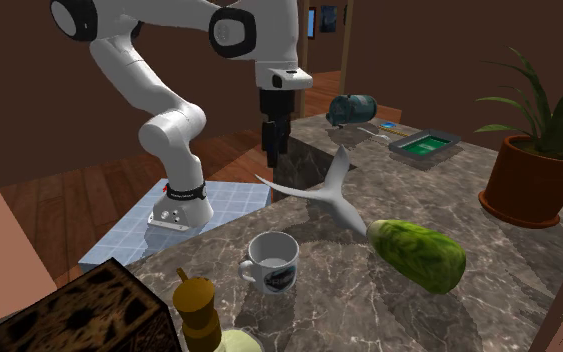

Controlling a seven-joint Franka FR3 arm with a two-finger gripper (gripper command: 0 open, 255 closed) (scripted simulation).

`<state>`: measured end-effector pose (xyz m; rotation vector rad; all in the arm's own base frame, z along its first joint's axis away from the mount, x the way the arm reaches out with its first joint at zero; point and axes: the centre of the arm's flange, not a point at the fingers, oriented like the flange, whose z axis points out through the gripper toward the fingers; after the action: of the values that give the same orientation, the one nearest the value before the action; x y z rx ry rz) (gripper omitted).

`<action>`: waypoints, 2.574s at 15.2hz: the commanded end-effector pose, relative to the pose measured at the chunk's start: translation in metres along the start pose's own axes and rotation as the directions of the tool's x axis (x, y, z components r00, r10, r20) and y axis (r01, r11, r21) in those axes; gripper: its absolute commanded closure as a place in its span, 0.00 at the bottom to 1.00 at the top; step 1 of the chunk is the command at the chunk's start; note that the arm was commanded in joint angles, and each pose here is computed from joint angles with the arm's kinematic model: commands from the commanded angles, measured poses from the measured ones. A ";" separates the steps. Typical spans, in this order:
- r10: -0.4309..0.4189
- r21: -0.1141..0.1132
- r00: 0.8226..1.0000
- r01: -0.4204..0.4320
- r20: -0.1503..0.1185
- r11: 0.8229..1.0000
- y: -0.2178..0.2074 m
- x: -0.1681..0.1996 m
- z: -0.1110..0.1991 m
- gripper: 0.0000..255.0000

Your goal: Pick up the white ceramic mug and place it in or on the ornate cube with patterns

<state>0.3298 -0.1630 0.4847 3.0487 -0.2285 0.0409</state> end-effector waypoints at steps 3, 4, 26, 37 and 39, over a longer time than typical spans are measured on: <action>0.006 0.006 1.000 -0.006 -0.010 1.000 0.034 0.007 0.037 0.00; 0.008 0.007 1.000 -0.008 -0.012 1.000 0.043 0.009 0.047 0.00; 0.021 0.019 0.999 -0.021 -0.026 1.000 0.109 0.027 0.156 0.00; 0.021 0.019 0.999 -0.021 -0.026 1.000 0.109 0.027 0.156 1.00; 0.021 0.019 0.999 -0.021 -0.026 1.000 0.110 0.028 0.145 1.00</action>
<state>0.3435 -0.2873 0.3455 3.0625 -0.2595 0.0845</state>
